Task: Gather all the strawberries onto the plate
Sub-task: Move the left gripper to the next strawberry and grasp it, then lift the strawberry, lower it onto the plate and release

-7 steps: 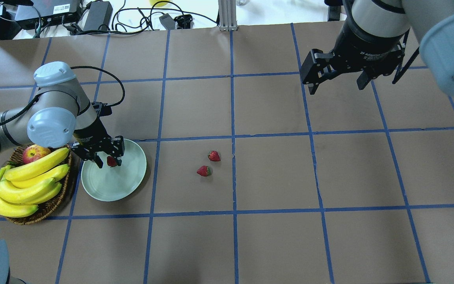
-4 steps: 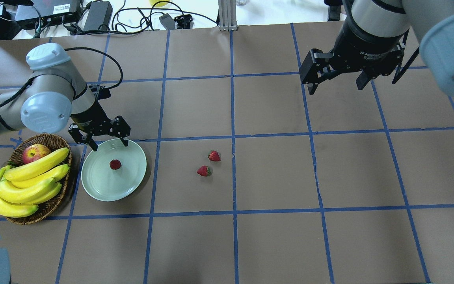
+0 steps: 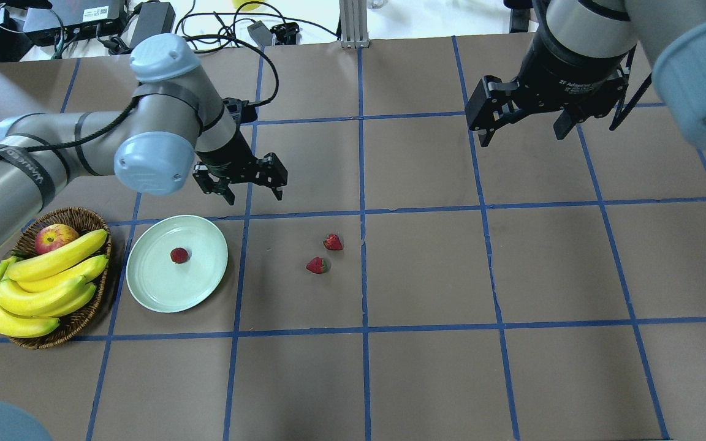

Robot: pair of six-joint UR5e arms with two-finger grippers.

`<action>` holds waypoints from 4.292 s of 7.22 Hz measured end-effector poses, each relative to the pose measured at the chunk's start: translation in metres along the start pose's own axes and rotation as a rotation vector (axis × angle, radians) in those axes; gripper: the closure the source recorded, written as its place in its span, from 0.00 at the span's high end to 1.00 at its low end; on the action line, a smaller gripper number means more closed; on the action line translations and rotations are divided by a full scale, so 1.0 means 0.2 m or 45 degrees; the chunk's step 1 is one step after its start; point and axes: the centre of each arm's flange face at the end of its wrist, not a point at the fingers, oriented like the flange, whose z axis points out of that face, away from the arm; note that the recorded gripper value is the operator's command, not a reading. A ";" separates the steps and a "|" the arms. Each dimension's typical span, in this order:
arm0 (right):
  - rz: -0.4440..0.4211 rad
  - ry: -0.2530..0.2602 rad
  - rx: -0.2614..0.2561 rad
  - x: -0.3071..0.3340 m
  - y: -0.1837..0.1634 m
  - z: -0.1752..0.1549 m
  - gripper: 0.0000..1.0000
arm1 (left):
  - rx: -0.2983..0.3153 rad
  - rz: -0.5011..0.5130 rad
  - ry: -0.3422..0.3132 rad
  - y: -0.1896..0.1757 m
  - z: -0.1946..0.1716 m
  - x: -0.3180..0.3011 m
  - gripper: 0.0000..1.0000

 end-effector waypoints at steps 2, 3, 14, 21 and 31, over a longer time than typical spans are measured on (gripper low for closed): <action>0.000 0.003 0.000 0.00 0.00 0.00 1.00 | 0.055 0.034 0.003 0.06 0.08 0.25 1.00; 0.001 0.005 0.000 0.00 0.00 0.00 1.00 | 0.053 0.050 0.018 0.09 0.16 0.31 1.00; 0.003 0.008 -0.002 0.01 0.00 0.00 1.00 | -0.020 0.053 0.107 0.17 0.52 0.35 0.16; 0.006 0.013 -0.006 0.01 0.00 0.00 1.00 | 0.034 -0.041 0.125 -0.03 0.16 0.29 0.00; -0.018 0.017 -0.013 0.02 0.02 -0.01 1.00 | -0.339 0.173 -0.113 0.04 0.16 -0.78 1.00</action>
